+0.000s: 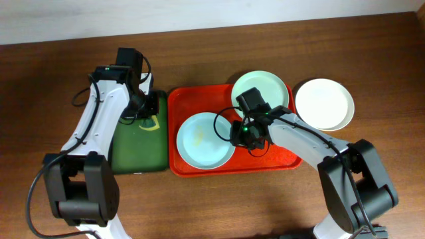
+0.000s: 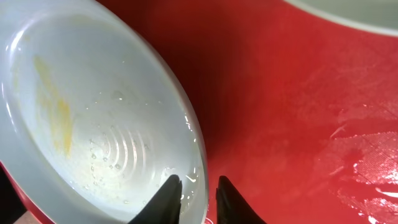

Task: Clean dirty plates on tray and stack at the side
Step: 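Scrub the pale blue plate with the sponge in left gripper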

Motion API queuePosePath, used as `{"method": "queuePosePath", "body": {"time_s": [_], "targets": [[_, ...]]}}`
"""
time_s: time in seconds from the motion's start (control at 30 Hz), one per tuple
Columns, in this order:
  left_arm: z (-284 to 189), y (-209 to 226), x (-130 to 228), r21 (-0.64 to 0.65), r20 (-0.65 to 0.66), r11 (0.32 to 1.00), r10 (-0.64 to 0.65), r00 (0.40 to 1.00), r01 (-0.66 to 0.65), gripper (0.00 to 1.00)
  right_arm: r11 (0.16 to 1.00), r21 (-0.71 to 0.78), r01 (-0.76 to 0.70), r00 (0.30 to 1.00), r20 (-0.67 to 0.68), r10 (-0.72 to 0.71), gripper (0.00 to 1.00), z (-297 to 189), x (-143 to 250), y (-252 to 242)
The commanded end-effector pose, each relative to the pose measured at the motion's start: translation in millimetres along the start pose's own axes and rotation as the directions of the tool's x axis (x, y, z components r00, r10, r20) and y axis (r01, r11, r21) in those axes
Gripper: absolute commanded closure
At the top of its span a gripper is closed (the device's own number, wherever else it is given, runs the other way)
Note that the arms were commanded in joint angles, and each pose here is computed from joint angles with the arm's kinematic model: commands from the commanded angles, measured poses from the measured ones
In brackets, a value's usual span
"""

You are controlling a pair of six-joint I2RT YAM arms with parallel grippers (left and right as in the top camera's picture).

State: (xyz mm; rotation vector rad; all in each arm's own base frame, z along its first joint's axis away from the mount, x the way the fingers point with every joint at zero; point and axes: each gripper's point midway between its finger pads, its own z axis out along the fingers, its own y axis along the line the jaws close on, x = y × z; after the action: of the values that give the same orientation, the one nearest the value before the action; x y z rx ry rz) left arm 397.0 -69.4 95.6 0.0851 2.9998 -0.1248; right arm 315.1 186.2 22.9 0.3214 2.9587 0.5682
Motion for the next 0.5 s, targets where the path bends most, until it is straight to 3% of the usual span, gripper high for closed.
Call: {"method": "queuePosePath", "body": {"time_s": [0.0,0.27,0.3,0.33,0.47], "targets": [[-7.4,-0.6,-5.2,-0.008,0.027,1.0,0.025,0.999,-0.025,1.0,1.0,0.013,0.007,1.0,0.012,-0.007,0.75,-0.3,2.3,-0.2],[-7.4,-0.7,-5.1,-0.008,0.027,1.0,0.025,0.999,-0.025,1.0,1.0,0.016,0.016,1.0,0.002,-0.016,0.75,10.0,3.8,0.4],[-7.4,-0.6,-5.1,-0.008,0.027,1.0,0.025,0.999,-0.025,1.0,1.0,0.016,0.017,1.0,0.002,-0.017,0.79,10.1,4.1,0.7],[-7.4,-0.6,-5.0,-0.008,0.026,1.0,0.025,0.999,-0.025,1.0,1.0,0.016,0.017,1.0,0.002,-0.017,0.94,10.1,4.2,0.7],[-6.6,-0.5,-4.4,-0.008,0.024,1.0,0.025,0.999,-0.025,1.0,1.0,0.016,0.016,1.0,0.002,-0.016,0.96,10.0,4.1,0.6]]}}
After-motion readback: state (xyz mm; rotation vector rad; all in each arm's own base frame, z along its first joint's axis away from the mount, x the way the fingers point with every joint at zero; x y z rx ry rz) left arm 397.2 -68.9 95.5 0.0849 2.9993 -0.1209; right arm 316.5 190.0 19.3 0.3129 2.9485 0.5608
